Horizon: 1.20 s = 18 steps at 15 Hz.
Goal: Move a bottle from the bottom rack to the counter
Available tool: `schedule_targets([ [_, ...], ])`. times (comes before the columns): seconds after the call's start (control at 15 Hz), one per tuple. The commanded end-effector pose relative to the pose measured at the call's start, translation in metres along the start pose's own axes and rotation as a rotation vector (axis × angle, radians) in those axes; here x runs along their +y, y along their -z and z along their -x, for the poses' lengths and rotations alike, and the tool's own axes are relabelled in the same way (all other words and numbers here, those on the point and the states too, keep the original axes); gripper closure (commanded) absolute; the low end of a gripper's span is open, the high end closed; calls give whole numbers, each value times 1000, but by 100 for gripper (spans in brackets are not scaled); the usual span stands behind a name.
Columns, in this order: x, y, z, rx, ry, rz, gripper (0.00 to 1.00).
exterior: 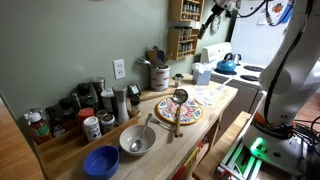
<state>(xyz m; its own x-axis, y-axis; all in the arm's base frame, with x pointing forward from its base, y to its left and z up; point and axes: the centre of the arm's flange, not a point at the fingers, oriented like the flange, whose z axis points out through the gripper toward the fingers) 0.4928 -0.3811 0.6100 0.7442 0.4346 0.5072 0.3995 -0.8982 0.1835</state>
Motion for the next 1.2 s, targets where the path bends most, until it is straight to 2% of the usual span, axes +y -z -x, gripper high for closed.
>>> schedule_targets([
  [0.0,-54,1,7,-51,39,-16,69],
  [0.2,-72,0,4,-82,13,-49,69],
  [0.27,-45,-8,-2,-69,28,-46,44],
  [0.47,-56,-7,-1,-72,21,-57,44],
  [0.53,-56,-6,-1,-72,21,-56,69],
  [0.87,-102,-45,-9,-121,123,-95,69],
  [1.13,-127,-81,2,-151,148,-115,69],
])
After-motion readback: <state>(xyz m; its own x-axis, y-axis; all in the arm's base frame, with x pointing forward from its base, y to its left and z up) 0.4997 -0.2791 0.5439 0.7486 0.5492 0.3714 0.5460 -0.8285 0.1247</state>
